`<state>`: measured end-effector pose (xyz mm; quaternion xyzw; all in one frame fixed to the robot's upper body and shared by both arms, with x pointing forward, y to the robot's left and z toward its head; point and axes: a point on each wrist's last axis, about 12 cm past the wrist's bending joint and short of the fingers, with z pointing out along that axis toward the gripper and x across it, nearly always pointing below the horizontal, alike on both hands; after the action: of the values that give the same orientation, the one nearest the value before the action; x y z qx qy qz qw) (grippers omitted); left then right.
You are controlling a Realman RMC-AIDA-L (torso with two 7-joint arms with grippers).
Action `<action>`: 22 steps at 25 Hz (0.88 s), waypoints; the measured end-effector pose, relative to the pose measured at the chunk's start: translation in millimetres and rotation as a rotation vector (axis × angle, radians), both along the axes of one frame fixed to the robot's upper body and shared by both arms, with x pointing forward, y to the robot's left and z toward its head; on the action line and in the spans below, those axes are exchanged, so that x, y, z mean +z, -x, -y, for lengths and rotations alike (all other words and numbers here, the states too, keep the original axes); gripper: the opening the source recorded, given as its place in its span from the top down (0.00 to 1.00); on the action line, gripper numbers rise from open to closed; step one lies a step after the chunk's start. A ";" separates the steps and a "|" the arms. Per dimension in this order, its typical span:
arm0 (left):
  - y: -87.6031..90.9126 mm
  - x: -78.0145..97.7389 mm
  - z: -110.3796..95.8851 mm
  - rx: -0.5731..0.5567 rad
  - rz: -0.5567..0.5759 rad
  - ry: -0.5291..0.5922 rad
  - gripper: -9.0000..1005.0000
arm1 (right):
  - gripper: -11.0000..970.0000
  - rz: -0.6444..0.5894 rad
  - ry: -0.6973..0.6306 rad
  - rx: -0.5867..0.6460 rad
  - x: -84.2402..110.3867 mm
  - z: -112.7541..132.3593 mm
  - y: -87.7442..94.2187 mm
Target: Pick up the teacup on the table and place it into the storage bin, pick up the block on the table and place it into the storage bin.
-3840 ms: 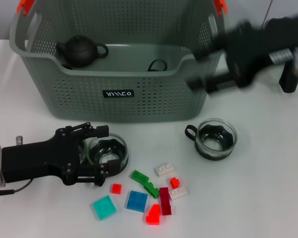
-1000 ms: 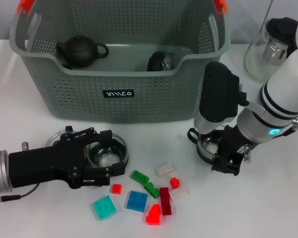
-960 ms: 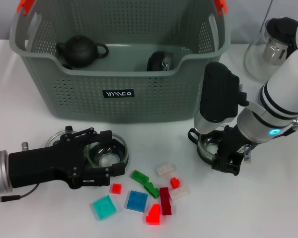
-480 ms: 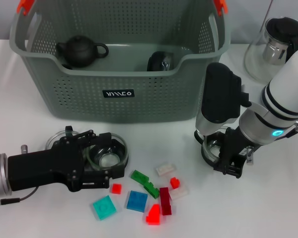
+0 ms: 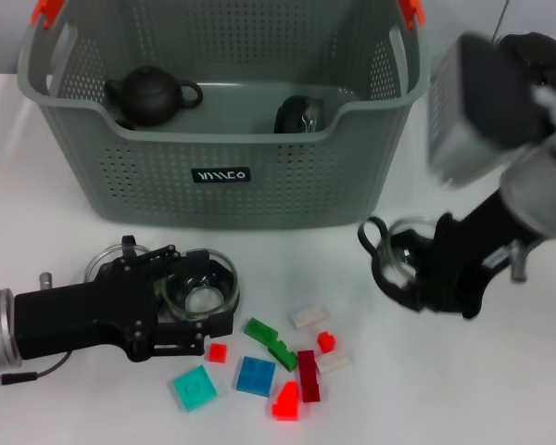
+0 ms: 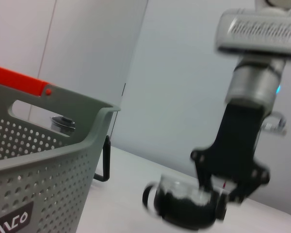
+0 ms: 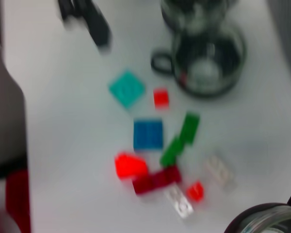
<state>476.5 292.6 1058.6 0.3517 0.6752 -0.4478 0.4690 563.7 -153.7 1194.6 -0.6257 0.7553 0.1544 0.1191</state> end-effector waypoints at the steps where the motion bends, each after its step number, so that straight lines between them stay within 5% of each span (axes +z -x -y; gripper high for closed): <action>1: 0.0 0.0 0.0 0.000 0.001 0.000 0.09 | 0.94 0.000 -0.026 0.001 7.7 2.2 1.0; 7: -0.2 0.4 -0.2 0.001 0.005 0.001 0.09 | 0.94 0.061 -0.359 0.010 74.4 13.2 -1.1; 11: -0.2 1.4 -0.3 -0.002 0.009 0.004 0.09 | 0.94 0.148 -0.522 0.004 100.2 12.1 -10.4; 15: -0.9 2.5 -0.4 -0.003 0.014 0.006 0.09 | 0.94 0.259 -0.570 -0.063 109.9 0.2 -29.9; 22: -2.9 4.1 -0.7 -0.007 0.020 0.004 0.09 | 0.94 0.340 -0.494 -0.232 96.7 -26.6 -83.2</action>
<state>479.4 293.3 1062.6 0.3575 0.6685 -0.4471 0.4748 646.9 -127.1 1291.3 -0.5044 0.7306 0.2115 0.4087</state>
